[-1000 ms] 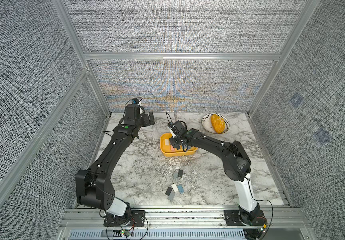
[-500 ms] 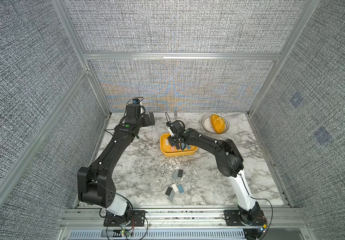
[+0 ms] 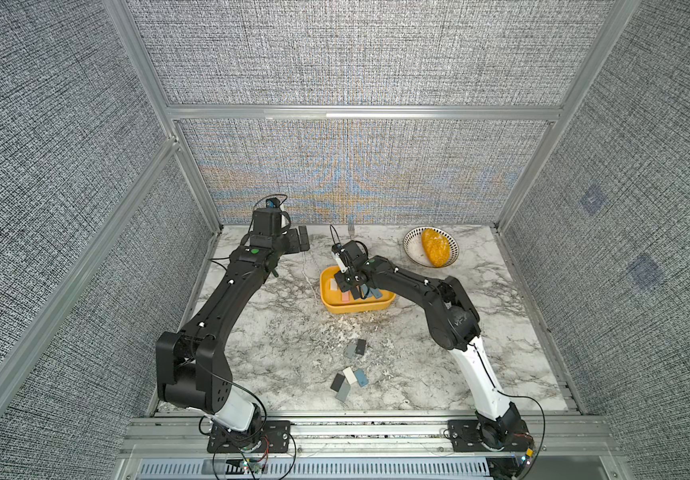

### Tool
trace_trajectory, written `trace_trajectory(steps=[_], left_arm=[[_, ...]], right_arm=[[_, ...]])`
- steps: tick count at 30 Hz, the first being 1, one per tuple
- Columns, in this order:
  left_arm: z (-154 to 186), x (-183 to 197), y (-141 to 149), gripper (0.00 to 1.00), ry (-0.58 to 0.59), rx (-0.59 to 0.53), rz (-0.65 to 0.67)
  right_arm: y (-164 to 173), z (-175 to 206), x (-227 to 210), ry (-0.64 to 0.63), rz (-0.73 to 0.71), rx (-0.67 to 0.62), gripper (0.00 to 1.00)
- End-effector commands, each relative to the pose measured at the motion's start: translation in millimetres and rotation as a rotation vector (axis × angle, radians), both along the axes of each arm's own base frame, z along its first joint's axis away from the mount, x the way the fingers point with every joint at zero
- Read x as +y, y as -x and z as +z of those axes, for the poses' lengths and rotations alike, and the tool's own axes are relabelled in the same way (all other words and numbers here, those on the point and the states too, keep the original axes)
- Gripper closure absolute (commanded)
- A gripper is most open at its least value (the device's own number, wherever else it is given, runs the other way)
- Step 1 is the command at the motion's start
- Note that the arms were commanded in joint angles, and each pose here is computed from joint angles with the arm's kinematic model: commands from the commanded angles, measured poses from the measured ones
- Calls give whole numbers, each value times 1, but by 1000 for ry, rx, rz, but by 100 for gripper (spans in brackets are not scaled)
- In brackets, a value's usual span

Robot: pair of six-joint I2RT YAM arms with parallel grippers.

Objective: Put the eraser in the storage box
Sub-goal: Place the eraser in the storage box.

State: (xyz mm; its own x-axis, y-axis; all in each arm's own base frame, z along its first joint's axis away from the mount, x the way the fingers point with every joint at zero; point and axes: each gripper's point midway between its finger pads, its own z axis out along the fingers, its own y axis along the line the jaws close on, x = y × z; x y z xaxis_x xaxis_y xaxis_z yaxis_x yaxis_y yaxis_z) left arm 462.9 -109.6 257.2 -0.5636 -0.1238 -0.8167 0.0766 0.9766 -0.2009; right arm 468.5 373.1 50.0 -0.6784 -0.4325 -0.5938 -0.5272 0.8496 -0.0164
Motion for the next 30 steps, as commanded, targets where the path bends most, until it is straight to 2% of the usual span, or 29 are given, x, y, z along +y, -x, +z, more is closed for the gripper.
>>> trace_trajectory(steps=[1,3,6,12,16,22,30], left_arm=[[3,2,-3,0,-5,-14,7],[4,2,-3,0,-4,-15,6],[4,2,-2,0,-4,-15,6],[5,2,-1,0,0,-16,5],[6,2,-1,0,5,-19,4],[7,2,2,0,11,-25,2],[7,-1,5,0,36,-32,-5]], right_arm=[[0,-2,2,-3,3,5,69],[0,0,2,-5,4,7,62],[0,9,4,-21,6,-1,58],[0,50,3,-53,-3,-58,54],[15,81,-3,-74,-13,-93,50],[73,96,-29,-52,-30,-70,48],[192,66,-62,35,64,61,46]])
